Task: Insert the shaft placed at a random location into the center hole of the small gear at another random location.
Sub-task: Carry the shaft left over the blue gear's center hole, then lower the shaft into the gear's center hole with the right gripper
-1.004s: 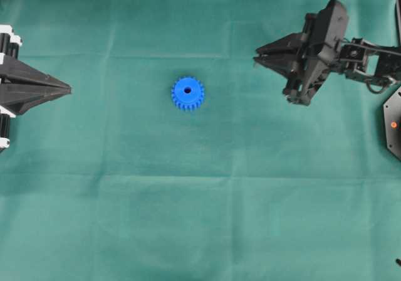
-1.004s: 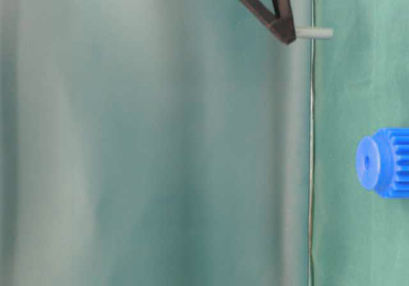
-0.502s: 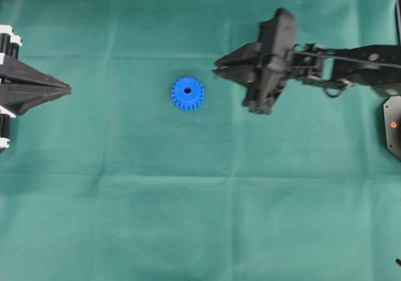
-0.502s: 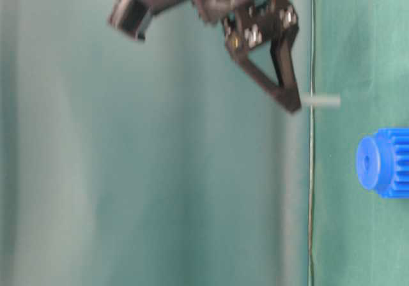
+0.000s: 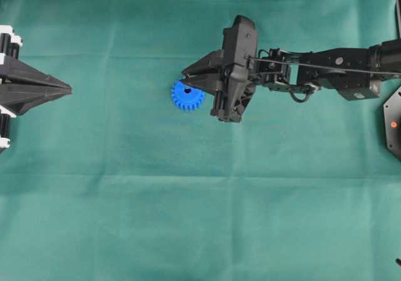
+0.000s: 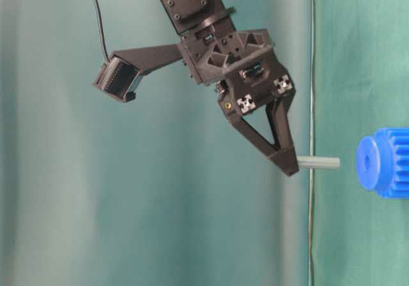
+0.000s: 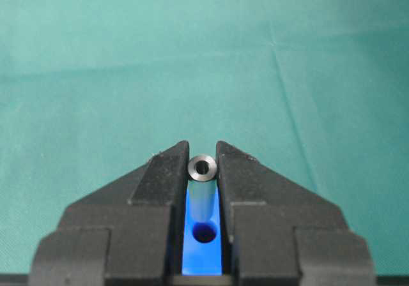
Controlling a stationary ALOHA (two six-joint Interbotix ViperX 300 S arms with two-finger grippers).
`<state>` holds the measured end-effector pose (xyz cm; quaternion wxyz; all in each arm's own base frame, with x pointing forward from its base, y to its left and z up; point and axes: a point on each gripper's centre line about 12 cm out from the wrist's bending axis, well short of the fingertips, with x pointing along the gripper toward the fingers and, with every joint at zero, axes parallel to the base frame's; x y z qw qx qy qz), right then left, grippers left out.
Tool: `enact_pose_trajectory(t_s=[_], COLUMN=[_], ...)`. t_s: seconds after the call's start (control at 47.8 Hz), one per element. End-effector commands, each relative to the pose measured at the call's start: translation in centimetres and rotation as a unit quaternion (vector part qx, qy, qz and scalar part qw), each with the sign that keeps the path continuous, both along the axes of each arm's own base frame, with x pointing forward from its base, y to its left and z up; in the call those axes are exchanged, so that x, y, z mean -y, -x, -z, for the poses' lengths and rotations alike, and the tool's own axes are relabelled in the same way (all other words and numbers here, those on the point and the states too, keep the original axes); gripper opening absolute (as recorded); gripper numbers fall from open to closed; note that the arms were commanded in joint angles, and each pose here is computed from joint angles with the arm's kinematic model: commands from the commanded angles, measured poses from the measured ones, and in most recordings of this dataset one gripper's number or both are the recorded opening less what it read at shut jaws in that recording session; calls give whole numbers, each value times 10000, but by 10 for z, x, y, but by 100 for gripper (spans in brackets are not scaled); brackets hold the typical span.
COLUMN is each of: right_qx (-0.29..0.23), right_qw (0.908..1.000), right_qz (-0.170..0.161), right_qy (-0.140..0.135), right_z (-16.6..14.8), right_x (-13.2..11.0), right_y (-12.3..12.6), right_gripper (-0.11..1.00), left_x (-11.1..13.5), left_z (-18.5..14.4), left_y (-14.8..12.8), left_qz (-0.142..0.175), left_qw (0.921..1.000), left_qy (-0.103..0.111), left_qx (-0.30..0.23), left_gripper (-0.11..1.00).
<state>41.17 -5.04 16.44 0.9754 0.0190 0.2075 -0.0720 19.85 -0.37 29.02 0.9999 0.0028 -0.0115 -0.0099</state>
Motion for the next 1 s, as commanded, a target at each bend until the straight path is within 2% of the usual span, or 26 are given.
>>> enact_pose_trajectory(t_s=[0.0,0.983], right_qx=[192,-13], right_qw=[9998,10000], right_qz=[-33,-12], right_qy=[64,30], right_z=[-14,11], right_x=[-1,0], right_y=[-6,-11], right_gripper=[13,13], left_x=[0,0], left_z=[-8,-6], left_y=[-2,-2], left_qz=[-6,-6], left_qw=[9999,10000], left_qy=[-6,1], left_qx=[100,46], left_gripper=[0,0])
